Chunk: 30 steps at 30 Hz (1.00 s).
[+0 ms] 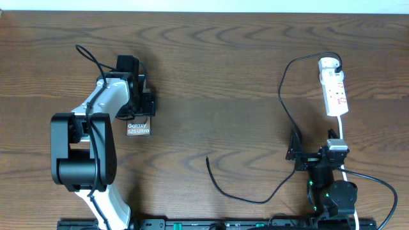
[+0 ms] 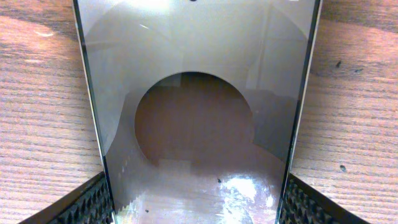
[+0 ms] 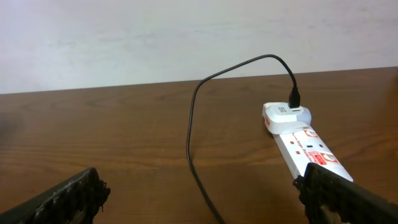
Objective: Plug charger to phone and switch on socket
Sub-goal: 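Lift the phone with the left gripper and rotate it upright toward center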
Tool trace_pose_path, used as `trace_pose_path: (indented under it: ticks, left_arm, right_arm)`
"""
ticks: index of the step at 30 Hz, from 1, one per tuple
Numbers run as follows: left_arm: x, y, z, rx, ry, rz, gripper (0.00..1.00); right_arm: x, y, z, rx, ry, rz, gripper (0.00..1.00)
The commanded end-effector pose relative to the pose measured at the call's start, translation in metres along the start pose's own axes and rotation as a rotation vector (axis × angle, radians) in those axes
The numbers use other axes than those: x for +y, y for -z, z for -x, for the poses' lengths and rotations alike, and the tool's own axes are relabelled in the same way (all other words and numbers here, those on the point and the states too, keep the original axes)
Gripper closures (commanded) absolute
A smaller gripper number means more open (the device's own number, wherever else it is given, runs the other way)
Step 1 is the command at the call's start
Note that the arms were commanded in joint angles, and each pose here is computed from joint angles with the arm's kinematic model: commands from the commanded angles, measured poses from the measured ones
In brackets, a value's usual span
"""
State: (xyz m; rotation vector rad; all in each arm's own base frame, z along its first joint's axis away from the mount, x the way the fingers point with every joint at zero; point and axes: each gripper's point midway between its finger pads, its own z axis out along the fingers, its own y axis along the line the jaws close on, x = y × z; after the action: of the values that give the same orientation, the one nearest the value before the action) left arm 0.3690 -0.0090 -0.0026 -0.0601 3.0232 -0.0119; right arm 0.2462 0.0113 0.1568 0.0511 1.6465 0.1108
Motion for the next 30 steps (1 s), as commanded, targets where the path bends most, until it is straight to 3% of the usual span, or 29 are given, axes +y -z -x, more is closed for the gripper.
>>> trace_pose_path:
  ticks: [1, 7, 11, 14, 17, 20, 23, 30]
  left_arm:
    - [-0.0002, -0.0091, -0.0120, 0.040, -0.001, -0.007, 0.28]
    - [-0.0002, -0.0091, -0.0120, 0.040, -0.001, -0.007, 0.30]
    - [-0.0002, -0.0091, -0.0120, 0.040, -0.001, -0.007, 0.38]
    - [-0.0002, -0.0091, -0.0119, 0.039, -0.001, -0.007, 0.47]
    - [-0.0002, -0.0091, -0.0118, 0.039, -0.001, -0.007, 0.64]
    - [-0.0002, -0.0091, -0.0118, 0.039, -0.001, -0.007, 0.71]
    - [-0.0002, -0.0091, -0.0117, 0.039, -0.001, -0.007, 0.87]
    - [-0.0002, -0.0090, -0.0117, 0.039, -0.001, -0.007, 0.93]
  right_arm:
    - [-0.0012, 0.0002, -0.0004, 0.000, 0.008, -0.003, 0.01]
    - [-0.0012, 0.0002, -0.0004, 0.000, 0.008, -0.003, 0.01]
    - [-0.0012, 0.0002, -0.0004, 0.000, 0.008, -0.003, 0.01]
    - [-0.0012, 0.0002, -0.0004, 0.000, 0.008, -0.003, 0.01]
    - [-0.0012, 0.0002, -0.0004, 0.000, 0.008, -0.003, 0.01]
    - [-0.0012, 0.0002, -0.0004, 0.000, 0.008, -0.003, 0.01]
    - [-0.0012, 0.0002, -0.0004, 0.000, 0.008, -0.003, 0.01]
    - [-0.0012, 0.0002, -0.0004, 0.000, 0.008, -0.003, 0.01]
